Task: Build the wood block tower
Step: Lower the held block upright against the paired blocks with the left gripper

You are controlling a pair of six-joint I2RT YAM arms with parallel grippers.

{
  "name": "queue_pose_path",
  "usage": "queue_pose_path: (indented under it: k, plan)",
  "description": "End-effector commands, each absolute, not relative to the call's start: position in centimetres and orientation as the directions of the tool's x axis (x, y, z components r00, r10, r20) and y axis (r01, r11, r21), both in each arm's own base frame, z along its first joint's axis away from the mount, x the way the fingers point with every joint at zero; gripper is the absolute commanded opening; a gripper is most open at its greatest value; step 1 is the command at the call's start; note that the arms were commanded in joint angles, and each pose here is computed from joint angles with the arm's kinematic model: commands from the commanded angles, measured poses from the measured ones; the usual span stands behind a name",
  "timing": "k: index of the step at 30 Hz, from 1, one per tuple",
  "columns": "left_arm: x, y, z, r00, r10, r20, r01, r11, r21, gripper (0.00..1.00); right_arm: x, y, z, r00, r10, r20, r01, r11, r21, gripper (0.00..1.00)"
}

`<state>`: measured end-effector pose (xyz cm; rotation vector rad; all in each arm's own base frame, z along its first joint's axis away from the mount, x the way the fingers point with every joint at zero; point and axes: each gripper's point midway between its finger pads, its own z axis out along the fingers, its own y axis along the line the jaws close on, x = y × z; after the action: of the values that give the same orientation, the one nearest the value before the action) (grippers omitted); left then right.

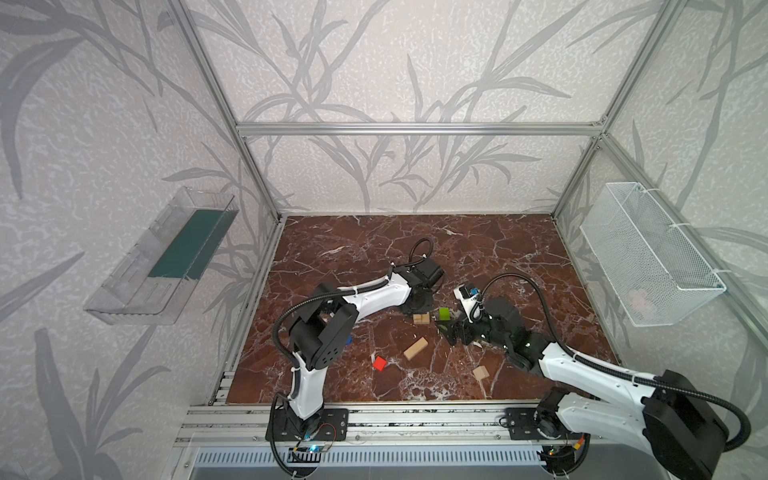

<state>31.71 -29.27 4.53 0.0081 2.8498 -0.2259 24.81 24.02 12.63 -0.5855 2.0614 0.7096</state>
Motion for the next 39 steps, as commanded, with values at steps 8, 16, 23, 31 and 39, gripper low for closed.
queue_pose_path:
  k: [8, 16, 23, 31, 39]
  plan:
    - [32.05, -29.65, 4.63, -0.960, -0.010, -0.279, 0.030, 0.990, -0.140, 0.08, 24.98, 23.74, 13.16, -0.498, -0.135, -0.857, -0.632, 0.732, 0.252, 0.99]
    - [31.95, -29.79, 4.40, -0.963, -0.006, -0.271, 0.033, 0.990, -0.139, 0.08, 24.98, 23.77, 13.20, -0.497, -0.134, -0.857, -0.634, 0.731, 0.253, 0.99]
    - [31.97, -29.96, 4.09, -0.964, -0.002, -0.264, 0.036, 0.990, -0.138, 0.08, 24.99, 23.75, 13.21, -0.496, -0.134, -0.858, -0.633, 0.732, 0.252, 0.99]
    - [31.81, -29.71, 3.95, -0.966, 0.006, -0.257, 0.039, 0.992, -0.121, 0.08, 24.98, 23.74, 13.20, -0.496, -0.134, -0.858, -0.632, 0.733, 0.252, 0.99]
    - [31.75, -29.59, 3.85, -0.967, 0.012, -0.253, 0.042, 0.993, -0.112, 0.15, 25.02, 23.72, 13.22, -0.496, -0.133, -0.858, -0.631, 0.734, 0.252, 0.99]
